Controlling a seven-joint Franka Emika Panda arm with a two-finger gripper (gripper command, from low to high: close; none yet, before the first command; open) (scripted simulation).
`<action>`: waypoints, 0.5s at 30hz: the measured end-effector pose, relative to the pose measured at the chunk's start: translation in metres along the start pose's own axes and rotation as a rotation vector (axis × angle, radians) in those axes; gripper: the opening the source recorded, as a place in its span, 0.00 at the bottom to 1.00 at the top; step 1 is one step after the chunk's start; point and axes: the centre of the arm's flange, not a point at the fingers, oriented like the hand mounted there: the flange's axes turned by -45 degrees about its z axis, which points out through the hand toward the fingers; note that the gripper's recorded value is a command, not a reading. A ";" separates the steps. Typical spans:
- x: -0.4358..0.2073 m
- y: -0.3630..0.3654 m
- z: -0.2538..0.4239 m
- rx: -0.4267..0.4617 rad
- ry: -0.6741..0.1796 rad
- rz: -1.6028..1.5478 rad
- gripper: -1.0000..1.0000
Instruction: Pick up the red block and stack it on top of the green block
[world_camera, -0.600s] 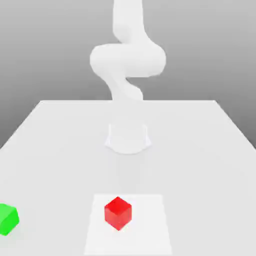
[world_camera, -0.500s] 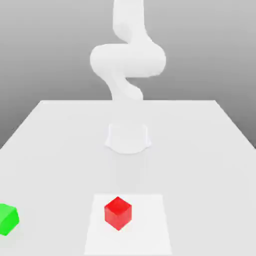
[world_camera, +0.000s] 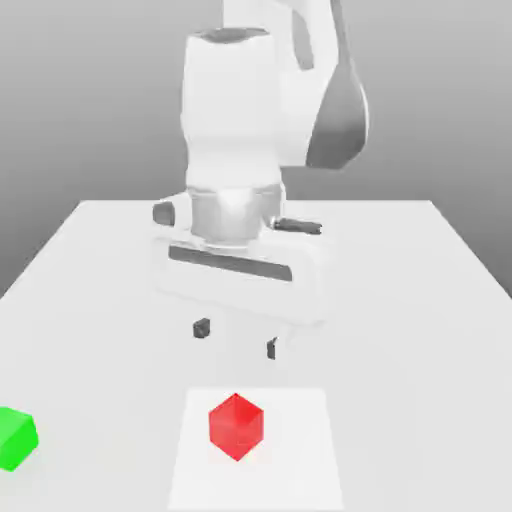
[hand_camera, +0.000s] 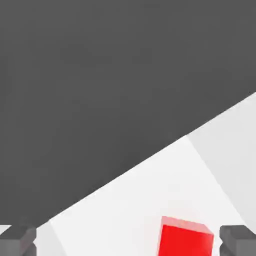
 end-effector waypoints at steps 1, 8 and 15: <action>-0.008 0.007 0.019 -0.023 -0.026 0.030 0.50; -0.024 0.020 0.103 -0.059 -0.066 0.076 0.50; -0.025 0.021 0.113 -0.059 -0.064 0.077 0.00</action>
